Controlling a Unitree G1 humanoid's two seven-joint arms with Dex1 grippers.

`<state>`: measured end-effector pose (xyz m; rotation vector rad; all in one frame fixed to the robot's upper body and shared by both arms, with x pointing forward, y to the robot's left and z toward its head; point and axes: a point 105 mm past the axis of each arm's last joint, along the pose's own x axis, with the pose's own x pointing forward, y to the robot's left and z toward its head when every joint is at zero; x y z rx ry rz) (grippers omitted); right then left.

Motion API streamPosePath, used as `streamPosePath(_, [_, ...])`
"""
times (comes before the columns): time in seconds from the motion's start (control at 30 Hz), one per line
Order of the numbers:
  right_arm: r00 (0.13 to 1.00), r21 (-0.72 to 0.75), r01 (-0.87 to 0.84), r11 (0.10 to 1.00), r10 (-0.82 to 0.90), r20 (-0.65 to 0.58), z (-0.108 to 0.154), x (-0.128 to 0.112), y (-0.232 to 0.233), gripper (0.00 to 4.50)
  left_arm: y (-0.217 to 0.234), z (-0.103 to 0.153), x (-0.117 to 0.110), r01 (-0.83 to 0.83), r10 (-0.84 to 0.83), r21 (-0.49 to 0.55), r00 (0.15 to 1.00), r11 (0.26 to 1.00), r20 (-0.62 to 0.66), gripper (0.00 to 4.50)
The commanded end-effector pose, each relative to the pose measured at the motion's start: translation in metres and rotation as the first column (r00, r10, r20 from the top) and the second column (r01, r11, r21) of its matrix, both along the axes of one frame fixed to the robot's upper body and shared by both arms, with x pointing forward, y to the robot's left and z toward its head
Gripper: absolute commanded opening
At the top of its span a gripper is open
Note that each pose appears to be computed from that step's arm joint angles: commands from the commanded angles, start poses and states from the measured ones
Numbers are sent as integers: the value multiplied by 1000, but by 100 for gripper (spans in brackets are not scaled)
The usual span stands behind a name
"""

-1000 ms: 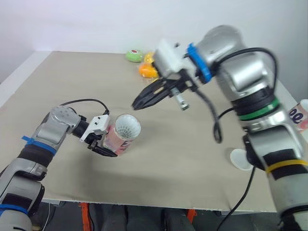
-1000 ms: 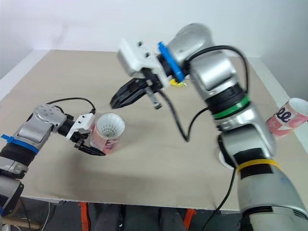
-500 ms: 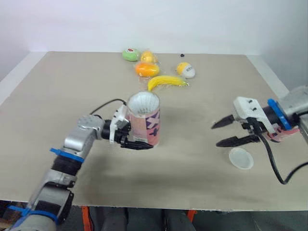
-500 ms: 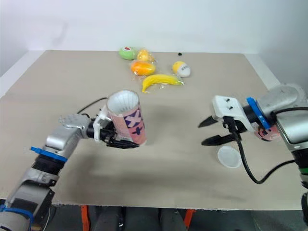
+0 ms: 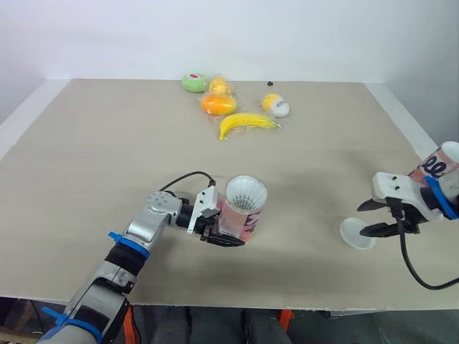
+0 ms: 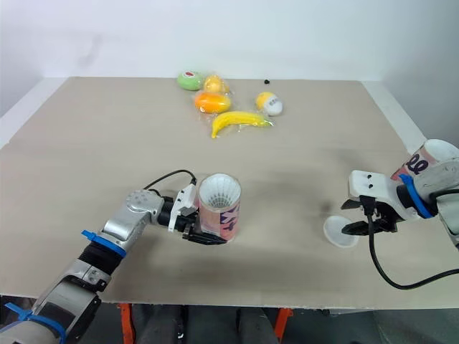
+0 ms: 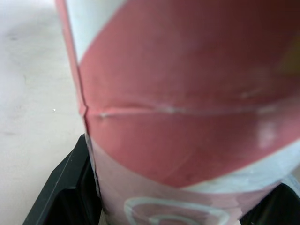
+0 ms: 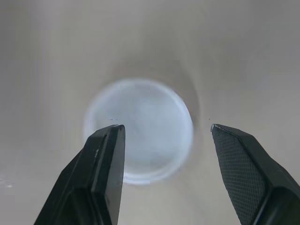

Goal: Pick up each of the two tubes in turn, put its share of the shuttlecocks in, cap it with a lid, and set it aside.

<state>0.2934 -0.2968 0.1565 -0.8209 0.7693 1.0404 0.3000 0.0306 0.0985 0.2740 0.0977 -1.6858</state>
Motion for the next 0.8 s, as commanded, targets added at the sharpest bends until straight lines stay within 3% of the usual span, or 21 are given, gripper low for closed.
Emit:
streamPosePath(0.03, [998,2,19,1000,-19,54,11,8,-3,318,-2,-2,1,7,-7,1,1000,1000,18,309])
streamPosePath(0.27, [999,-37,19,999,-20,-35,-6,5,-8,318,-3,-6,2,4,-4,-4,1000,1000,2,309])
streamPosePath(0.37, [998,-21,-2,1000,0,-60,-5,2,-4,240,-3,-5,2,-4,3,-16,1000,1000,-22,309])
streamPosePath(0.4, [998,-21,-9,1000,8,-66,-5,1,-3,166,-3,-5,2,-5,5,-19,1000,1000,-31,309])
streamPosePath(0.47, [998,-24,-16,1000,15,-67,-4,1,-2,120,-3,-5,2,-5,5,-15,999,1000,-32,309])
streamPosePath(0.5, [997,-23,-22,999,21,-68,-3,0,-1,57,-2,-6,1,-4,4,-11,999,1000,-33,309])
streamPosePath(0.57, [998,-2,-50,999,49,-46,3,1,8,3,-1,-9,1,-1,1,1,999,1000,-35,309])
streamPosePath(0.8, [978,101,-192,976,181,105,42,7,62,3,0,-17,0,23,-20,49,998,999,-57,309])
